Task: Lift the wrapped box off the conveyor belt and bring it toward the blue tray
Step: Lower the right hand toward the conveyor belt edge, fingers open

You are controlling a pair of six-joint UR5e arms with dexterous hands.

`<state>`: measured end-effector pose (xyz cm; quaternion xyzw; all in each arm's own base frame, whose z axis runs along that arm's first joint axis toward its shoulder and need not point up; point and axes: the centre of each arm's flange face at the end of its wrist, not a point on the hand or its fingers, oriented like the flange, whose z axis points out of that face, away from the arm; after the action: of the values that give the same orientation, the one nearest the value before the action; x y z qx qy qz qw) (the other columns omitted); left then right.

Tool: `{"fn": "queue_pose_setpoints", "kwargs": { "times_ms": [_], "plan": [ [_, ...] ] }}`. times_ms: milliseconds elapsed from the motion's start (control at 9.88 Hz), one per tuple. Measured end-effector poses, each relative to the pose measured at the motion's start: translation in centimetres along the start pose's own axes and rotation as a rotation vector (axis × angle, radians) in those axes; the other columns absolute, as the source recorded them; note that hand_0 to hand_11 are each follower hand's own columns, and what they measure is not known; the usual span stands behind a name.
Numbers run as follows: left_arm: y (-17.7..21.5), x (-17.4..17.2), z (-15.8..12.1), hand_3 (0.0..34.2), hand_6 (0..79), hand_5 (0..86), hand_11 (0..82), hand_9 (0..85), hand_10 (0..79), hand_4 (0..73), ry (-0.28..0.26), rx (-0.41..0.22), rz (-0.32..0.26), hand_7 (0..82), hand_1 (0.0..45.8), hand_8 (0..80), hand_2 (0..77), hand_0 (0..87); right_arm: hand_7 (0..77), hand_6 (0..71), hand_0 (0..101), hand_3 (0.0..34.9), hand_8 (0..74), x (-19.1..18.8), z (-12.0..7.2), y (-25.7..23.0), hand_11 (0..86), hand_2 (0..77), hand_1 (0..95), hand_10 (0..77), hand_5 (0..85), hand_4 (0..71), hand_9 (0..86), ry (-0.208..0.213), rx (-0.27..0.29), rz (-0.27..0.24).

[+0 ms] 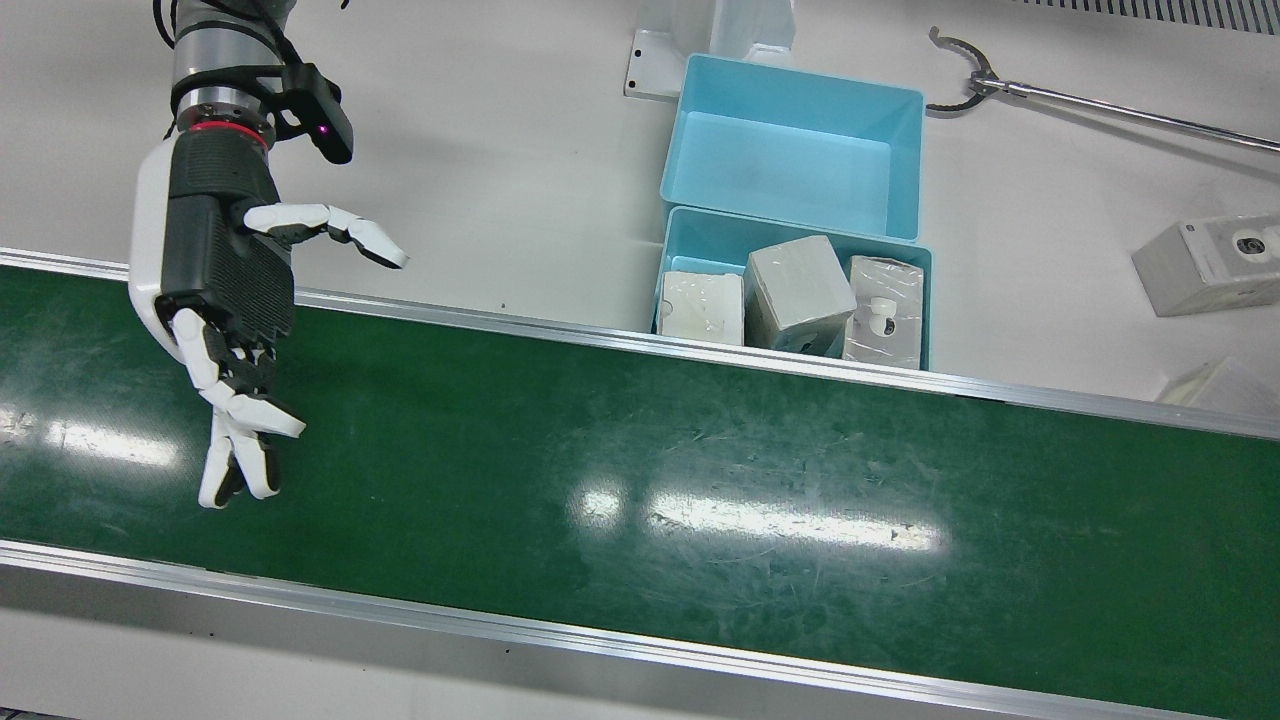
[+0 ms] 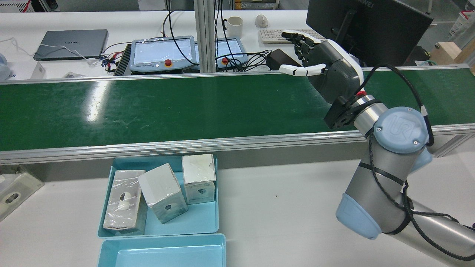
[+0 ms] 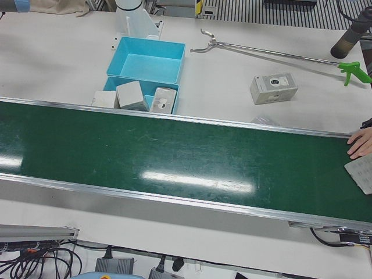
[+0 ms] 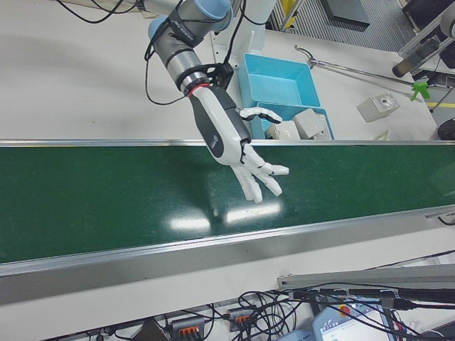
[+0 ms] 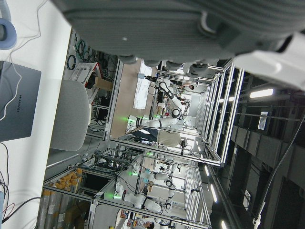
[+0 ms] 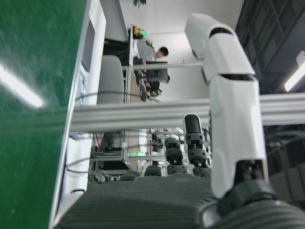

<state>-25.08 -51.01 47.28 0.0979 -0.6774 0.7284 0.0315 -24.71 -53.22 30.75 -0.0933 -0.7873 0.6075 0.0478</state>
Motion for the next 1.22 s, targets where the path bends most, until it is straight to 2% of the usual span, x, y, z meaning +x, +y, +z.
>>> {"fn": "queue_pose_setpoints", "kwargs": {
  "times_ms": [101, 304, 405, 506, 608, 709, 911, 1114, 1215],
  "plan": [
    [0.0, 0.0, 0.0, 0.0, 0.5, 1.1, 0.5, 0.0, 0.5, 0.0, 0.000, 0.000, 0.000, 0.5, 0.0, 0.5, 0.5, 0.0, 3.3, 3.8, 50, 0.0, 0.0, -0.9, -0.8, -0.3, 0.5, 24.0, 21.3, 0.0, 24.0, 11.5, 1.6, -0.029, 0.006, -0.005],
    [0.0, 0.0, 0.0, 0.0, 0.5, 1.1, 0.5, 0.0, 0.5, 0.0, 0.000, 0.000, 0.000, 0.5, 0.0, 0.5, 0.5, 0.0, 0.5, 2.2, 50, 0.0, 0.0, -1.7, -1.8, -1.4, 0.5, 23.5, 22.4, 0.0, 22.4, 11.5, 1.6, -0.051, 0.026, -0.020],
    [0.0, 0.0, 0.0, 0.0, 0.5, 1.1, 0.5, 0.5, 0.5, 0.0, 0.000, 0.000, 0.000, 0.0, 0.0, 0.5, 1.1, 0.0, 0.5, 1.1, 48, 0.0, 0.0, -1.6, -1.9, -1.6, 0.5, 16.9, 15.8, 0.0, 16.4, 5.4, 1.6, -0.052, 0.024, -0.018],
    [0.0, 0.0, 0.0, 0.0, 0.5, 1.1, 0.5, 0.0, 0.0, 0.0, 0.000, 0.000, 0.000, 0.5, 0.0, 0.5, 1.1, 0.0, 0.5, 1.1, 48, 0.0, 0.0, -0.8, -1.8, -1.6, 0.5, 16.9, 15.8, 0.0, 16.4, 5.4, 1.6, -0.043, 0.010, -0.007],
    [0.0, 0.0, 0.0, 0.0, 0.5, 1.1, 0.5, 0.5, 0.5, 0.0, 0.000, 0.000, 0.000, 0.5, 0.0, 0.5, 0.5, 0.0, 3.3, 4.9, 48, 0.0, 0.0, 0.6, -1.5, -1.8, 0.5, 16.9, 16.4, 0.0, 18.5, 8.7, 1.1, -0.026, -0.013, 0.012],
    [0.0, 0.0, 0.0, 0.0, 0.5, 1.1, 0.5, 0.5, 0.5, 0.0, 0.000, 0.000, 0.000, 0.5, 0.0, 0.5, 0.5, 0.0, 5.5, 7.1, 49, 0.0, 0.0, 1.8, -1.1, -2.1, 1.1, 18.5, 18.5, 0.0, 24.5, 10.9, 1.1, -0.011, -0.028, 0.026],
    [0.0, 0.0, 0.0, 0.0, 0.5, 1.1, 0.5, 0.0, 0.5, 0.0, 0.000, 0.000, 0.000, 0.5, 0.0, 0.5, 0.5, 0.0, 3.8, 4.9, 51, 0.0, 1.6, 3.7, -0.7, -3.3, 0.5, 17.5, 20.7, 0.0, 20.2, 10.9, 2.2, 0.030, -0.029, 0.031],
    [0.0, 0.0, 0.0, 0.0, 0.5, 1.1, 0.5, 0.5, 0.5, 0.0, 0.000, 0.000, 0.000, 0.5, 0.0, 0.5, 1.1, 0.0, 3.8, 4.9, 51, 0.0, 1.1, 4.6, -0.2, -4.0, 0.5, 17.5, 20.7, 0.0, 19.1, 10.4, 4.9, 0.051, -0.021, 0.025],
    [0.0, 0.0, 0.0, 0.0, 0.5, 1.1, 0.5, 0.5, 0.5, 0.0, 0.000, 0.000, 0.000, 0.5, 0.0, 0.5, 1.1, 0.0, 3.3, 4.9, 49, 0.0, 0.0, 4.9, 0.1, -4.5, 0.5, 12.5, 14.7, 0.0, 16.4, 10.4, 2.7, 0.056, -0.011, 0.023]
  ]
}}
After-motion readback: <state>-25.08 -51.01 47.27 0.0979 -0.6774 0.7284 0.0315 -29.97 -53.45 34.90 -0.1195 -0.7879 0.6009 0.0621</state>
